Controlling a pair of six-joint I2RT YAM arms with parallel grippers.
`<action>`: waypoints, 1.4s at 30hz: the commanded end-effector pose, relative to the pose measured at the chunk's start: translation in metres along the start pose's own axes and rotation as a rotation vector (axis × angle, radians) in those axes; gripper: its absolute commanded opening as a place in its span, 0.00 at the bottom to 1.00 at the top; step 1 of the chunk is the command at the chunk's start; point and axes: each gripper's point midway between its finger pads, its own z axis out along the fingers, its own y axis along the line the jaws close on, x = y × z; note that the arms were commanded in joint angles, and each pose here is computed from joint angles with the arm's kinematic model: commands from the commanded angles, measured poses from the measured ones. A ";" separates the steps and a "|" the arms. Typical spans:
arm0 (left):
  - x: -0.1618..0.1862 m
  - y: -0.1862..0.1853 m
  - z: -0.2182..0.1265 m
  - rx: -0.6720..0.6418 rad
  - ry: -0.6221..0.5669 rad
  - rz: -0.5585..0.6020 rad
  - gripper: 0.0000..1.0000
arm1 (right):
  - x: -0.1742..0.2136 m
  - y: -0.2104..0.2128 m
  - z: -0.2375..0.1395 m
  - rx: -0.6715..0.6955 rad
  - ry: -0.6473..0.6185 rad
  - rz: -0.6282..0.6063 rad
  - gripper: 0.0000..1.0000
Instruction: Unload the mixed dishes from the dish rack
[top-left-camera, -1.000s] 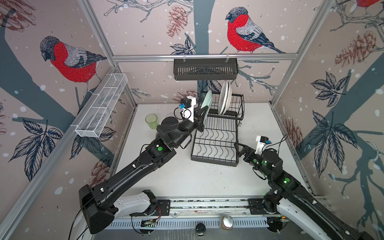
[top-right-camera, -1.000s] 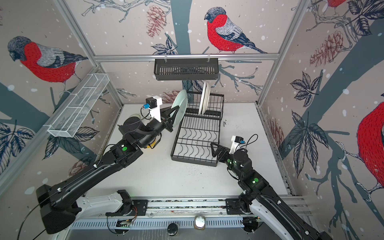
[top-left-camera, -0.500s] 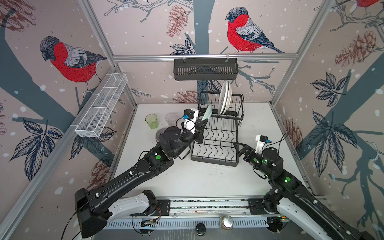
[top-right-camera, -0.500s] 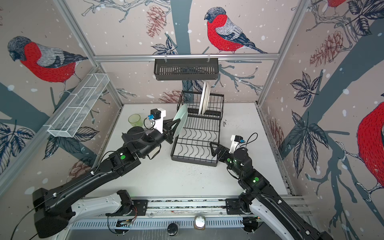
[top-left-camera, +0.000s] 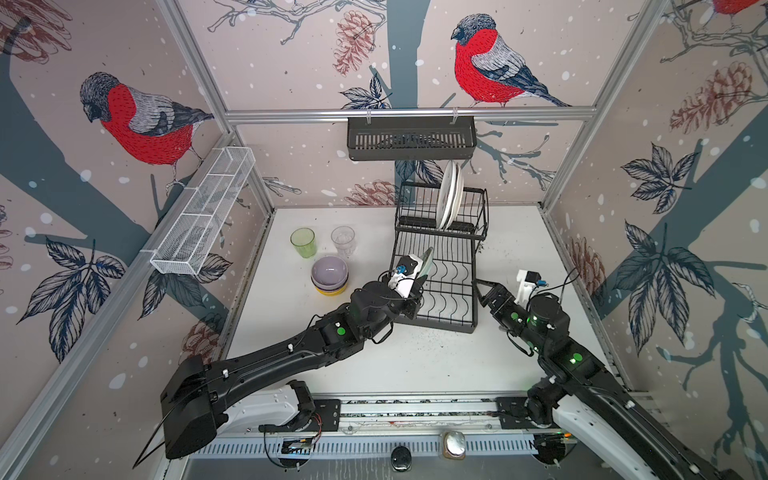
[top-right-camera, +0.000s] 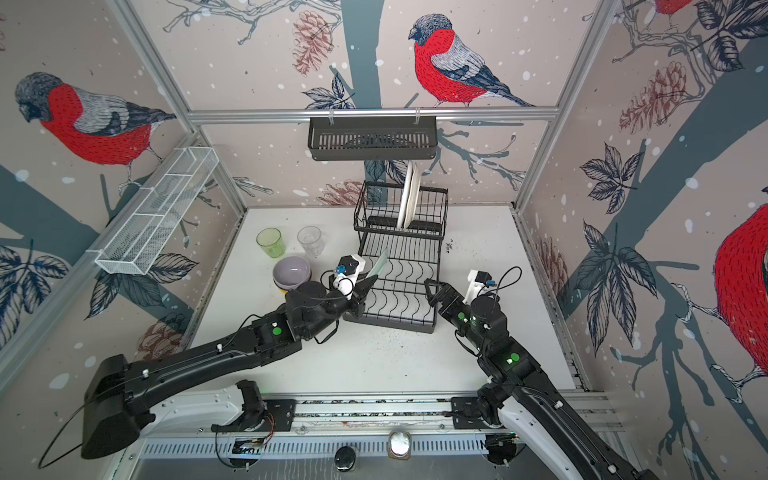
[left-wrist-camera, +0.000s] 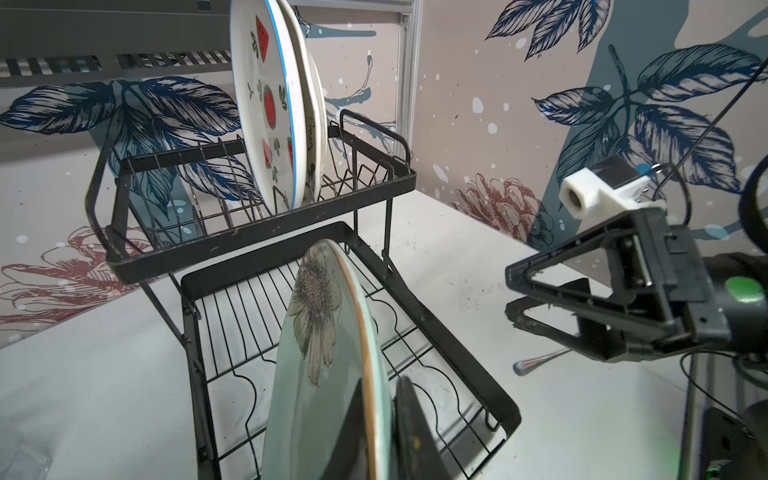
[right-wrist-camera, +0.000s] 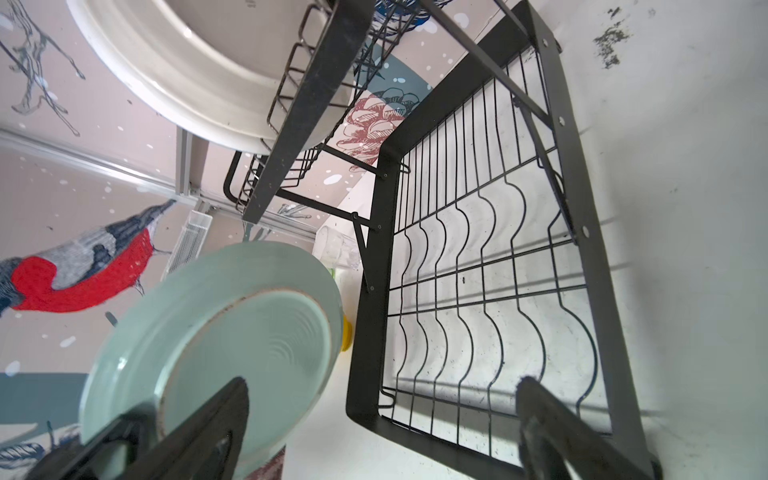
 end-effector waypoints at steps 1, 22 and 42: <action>-0.045 -0.002 -0.001 -0.023 -0.209 0.029 0.00 | -0.004 0.004 0.001 -0.028 0.009 0.080 1.00; 0.010 -0.063 0.059 0.044 -0.114 0.280 0.00 | -0.016 -0.002 0.004 -0.033 0.041 0.200 1.00; 0.034 -0.129 0.083 0.044 -0.103 0.622 0.00 | -0.010 -0.013 0.007 0.029 0.118 0.205 0.86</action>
